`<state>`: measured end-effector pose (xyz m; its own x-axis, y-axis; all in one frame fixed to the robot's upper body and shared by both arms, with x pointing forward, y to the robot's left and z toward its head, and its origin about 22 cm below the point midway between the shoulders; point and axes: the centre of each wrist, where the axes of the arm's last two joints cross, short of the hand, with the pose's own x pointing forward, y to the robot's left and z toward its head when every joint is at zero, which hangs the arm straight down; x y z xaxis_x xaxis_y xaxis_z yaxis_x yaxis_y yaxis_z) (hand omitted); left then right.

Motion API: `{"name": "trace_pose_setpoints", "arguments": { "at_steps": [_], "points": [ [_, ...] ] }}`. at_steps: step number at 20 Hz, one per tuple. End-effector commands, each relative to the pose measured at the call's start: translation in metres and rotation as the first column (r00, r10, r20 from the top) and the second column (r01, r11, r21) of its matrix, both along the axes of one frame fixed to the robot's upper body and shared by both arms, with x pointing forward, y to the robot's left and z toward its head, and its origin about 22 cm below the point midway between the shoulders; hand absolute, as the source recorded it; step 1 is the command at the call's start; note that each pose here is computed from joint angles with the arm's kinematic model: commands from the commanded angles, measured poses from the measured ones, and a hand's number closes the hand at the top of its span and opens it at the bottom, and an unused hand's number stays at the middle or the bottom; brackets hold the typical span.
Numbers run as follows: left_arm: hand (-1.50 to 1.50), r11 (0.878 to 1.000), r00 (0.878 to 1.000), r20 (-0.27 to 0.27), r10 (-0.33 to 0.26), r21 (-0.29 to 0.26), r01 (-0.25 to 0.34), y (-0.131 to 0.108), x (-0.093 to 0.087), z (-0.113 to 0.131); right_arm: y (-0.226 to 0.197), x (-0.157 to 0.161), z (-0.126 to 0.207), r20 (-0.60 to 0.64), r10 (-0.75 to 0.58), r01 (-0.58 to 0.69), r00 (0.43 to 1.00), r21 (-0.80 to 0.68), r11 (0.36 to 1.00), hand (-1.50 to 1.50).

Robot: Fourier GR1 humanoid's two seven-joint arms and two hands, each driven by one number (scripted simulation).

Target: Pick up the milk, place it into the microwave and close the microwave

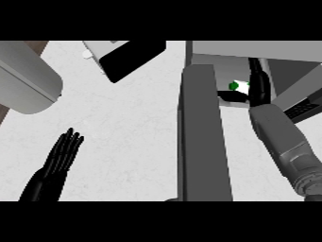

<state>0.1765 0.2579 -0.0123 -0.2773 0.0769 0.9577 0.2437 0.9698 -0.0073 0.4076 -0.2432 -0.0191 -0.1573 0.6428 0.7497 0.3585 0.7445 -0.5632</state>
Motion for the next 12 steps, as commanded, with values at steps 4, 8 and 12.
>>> {"name": "trace_pose_setpoints", "arguments": {
  "at_steps": [4,8,12],
  "points": [
    [-1.5,1.0,1.0,0.002,-0.018,-0.002,0.018,0.0,0.001,0.002,-0.005,-0.025,-0.034,0.003,0.036,-0.036,0.999,0.143,0.989,-1.5],
    [-1.5,1.0,1.0,0.01,-0.013,0.025,0.013,-0.018,-0.007,0.004,-0.03,-0.033,-0.038,-0.01,0.039,-0.036,0.999,0.209,0.977,-1.5],
    [-1.5,0.999,0.999,0.004,-0.054,0.001,0.054,-0.025,0.004,0.004,-0.022,-0.061,-0.072,0.001,0.082,-0.08,0.997,0.235,0.969,-1.5]
  ]
}}
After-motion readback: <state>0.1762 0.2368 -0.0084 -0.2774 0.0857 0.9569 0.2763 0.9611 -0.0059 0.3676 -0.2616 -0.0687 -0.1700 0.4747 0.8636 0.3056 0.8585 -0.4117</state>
